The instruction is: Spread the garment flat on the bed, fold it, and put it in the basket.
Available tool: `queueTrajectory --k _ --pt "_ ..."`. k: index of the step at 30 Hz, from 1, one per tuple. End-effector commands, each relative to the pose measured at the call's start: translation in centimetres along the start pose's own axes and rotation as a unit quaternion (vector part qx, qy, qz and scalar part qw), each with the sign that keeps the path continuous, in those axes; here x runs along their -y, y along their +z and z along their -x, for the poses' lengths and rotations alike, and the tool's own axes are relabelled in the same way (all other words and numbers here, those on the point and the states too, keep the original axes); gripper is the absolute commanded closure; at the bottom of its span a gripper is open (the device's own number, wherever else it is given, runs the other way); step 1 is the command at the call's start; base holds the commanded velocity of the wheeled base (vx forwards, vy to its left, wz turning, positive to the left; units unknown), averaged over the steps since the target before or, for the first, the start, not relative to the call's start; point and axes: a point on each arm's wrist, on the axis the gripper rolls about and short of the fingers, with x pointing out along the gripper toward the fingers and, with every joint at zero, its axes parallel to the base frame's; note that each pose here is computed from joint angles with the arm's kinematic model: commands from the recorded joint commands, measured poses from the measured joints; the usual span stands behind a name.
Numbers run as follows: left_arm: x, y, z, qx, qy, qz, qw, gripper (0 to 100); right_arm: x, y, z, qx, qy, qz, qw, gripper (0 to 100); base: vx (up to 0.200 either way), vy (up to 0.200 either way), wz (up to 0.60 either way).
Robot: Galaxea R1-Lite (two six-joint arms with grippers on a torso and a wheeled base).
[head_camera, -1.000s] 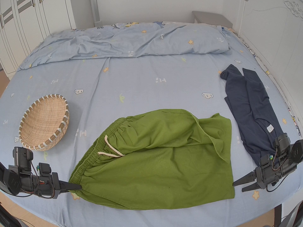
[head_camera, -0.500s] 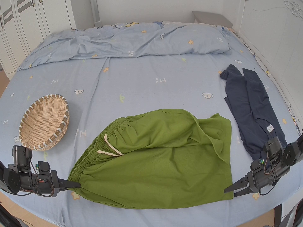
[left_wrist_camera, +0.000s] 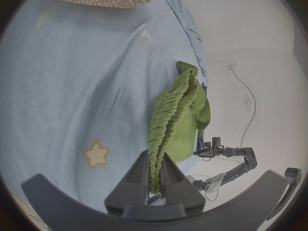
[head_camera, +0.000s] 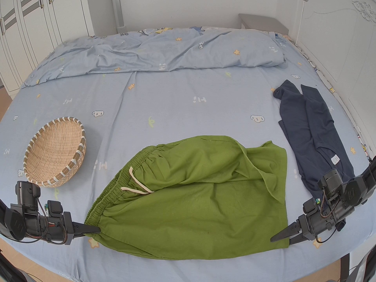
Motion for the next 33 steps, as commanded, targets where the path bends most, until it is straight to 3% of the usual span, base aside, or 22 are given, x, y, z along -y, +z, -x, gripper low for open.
queueTrajectory --k 1,10,11,27,33 --pt "-0.1 0.0 0.0 0.001 0.001 0.002 1.0000 100 -0.3 0.1 -0.3 -0.006 0.001 0.004 1.0000 0 0.000 0.000 0.00" --pt "-0.1 0.1 0.0 0.001 0.001 0.003 1.0000 100 -0.3 0.4 -0.4 -0.008 0.002 0.004 1.0000 0 0.000 0.000 0.00" --pt "-0.1 0.1 0.0 0.002 0.001 0.003 1.0000 100 -0.3 0.4 -0.4 -0.008 0.001 0.002 1.0000 100 0.000 0.000 0.00" --pt "-0.6 0.1 0.6 0.015 0.004 0.014 0.9998 100 0.8 -0.5 0.7 -0.005 -0.004 -0.045 0.9990 100 0.000 0.000 0.00" --pt "-1.1 -2.6 0.7 -0.015 0.018 0.034 0.9992 100 0.8 -1.5 1.6 -0.022 -0.038 -0.066 0.9968 100 0.000 0.000 0.00"
